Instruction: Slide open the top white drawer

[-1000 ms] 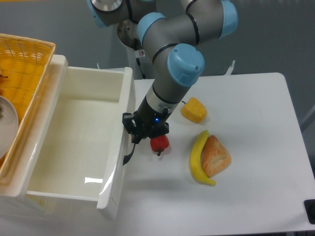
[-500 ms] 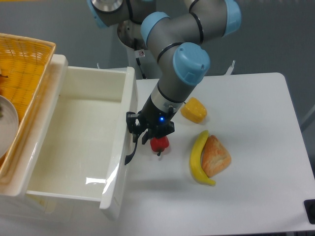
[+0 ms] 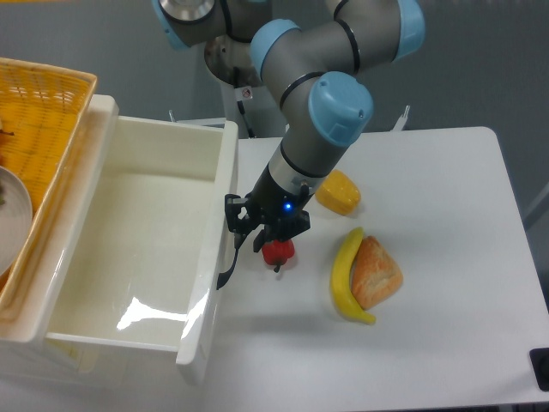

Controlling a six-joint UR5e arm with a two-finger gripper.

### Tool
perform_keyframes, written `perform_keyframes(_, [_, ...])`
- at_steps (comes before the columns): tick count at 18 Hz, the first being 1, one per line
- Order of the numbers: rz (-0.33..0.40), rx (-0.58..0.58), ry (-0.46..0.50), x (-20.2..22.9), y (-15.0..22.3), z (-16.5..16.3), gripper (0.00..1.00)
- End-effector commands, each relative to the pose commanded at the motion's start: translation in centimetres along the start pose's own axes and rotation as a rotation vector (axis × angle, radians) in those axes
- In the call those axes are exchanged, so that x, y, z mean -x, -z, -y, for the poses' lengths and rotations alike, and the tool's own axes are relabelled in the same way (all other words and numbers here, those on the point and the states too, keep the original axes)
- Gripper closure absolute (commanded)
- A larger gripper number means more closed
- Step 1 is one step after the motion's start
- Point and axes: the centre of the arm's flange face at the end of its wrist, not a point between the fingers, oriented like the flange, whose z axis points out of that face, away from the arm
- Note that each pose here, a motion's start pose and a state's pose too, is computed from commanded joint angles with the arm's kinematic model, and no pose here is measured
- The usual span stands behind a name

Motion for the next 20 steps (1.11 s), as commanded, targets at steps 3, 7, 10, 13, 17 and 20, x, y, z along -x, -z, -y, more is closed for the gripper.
perform_keyframes(3, [0.011,-0.02,0.018,1.7,1.1,0.2,0.54])
perform_keyframes(7, [0.03,-0.047,-0.018,5.6,2.8,-0.1,0.41])
perform_keyframes(10, [0.063,-0.089,-0.022,8.3,3.4,0.0,0.27])
perform_keyframes(13, [0.092,-0.104,-0.012,10.6,3.1,0.2,0.0])
perform_keyframes(17, [0.159,-0.08,0.001,13.1,2.3,0.1,0.0])
perform_keyframes(20, [0.238,-0.031,0.017,15.3,1.6,-0.4,0.0])
